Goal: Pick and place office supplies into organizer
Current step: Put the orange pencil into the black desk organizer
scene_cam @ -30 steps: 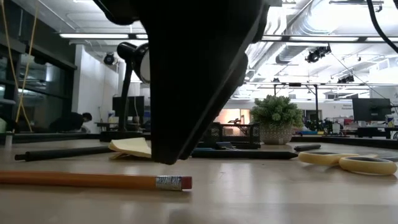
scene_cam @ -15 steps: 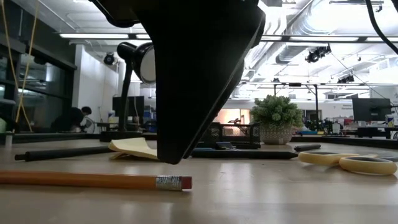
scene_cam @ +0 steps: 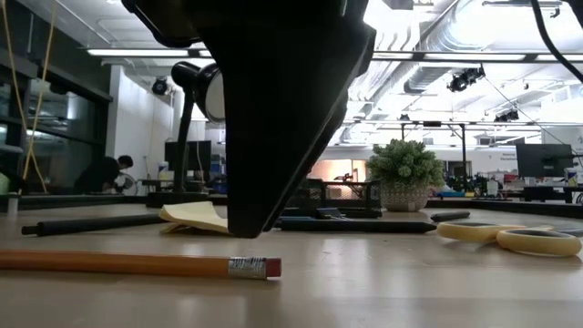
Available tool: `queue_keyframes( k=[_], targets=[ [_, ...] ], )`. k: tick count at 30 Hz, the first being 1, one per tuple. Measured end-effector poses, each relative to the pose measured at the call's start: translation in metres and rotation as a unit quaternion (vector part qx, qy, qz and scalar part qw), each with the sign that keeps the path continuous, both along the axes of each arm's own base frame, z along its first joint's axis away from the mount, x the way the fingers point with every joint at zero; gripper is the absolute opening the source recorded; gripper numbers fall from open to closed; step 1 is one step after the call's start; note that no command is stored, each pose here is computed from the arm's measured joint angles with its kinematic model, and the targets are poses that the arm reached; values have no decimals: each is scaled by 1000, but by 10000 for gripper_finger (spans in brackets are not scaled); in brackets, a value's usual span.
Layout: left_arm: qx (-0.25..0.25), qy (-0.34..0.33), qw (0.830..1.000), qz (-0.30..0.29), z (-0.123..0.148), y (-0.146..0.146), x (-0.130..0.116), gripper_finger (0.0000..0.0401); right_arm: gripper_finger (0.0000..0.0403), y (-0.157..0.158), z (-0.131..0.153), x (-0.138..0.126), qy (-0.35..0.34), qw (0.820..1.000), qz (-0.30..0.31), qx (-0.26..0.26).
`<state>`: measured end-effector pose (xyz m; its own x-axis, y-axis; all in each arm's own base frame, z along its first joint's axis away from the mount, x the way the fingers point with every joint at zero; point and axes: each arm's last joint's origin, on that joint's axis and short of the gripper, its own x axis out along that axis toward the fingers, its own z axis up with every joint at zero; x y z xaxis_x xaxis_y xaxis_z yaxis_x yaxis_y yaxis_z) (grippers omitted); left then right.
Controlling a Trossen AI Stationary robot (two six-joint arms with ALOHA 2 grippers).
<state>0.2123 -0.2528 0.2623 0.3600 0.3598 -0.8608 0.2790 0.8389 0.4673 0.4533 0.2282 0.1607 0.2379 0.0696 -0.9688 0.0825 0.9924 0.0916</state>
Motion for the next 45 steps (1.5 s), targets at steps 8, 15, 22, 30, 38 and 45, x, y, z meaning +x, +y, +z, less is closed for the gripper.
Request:
queue_keyframes(
  k=[8, 15, 22, 30, 38, 45],
  targets=[
    [-2, -5, 1000, 8, 0, 0, 0, 5, 137, -2, -6, 0, 16, 1000, 7, 2],
    [-2, -7, 1000, 10, 0, 0, 0, 5, 137, 0, -8, -1, 27, 1000, 11, 12],
    [-3, -8, 1000, 11, 0, 0, 0, 5, 137, 3, -9, -2, 29, 999, 16, 18],
    [-3, -8, 1000, 11, 0, 0, 0, 5, 137, 3, -8, -2, 27, 999, 15, 18],
    [-3, -8, 1000, 11, 0, 0, 0, 5, 137, 3, -9, -2, 28, 999, 17, 23],
    [-1, -10, 1000, 11, 0, 0, 0, 5, 137, 4, -9, -1, 25, 999, 18, 28]
  ],
)
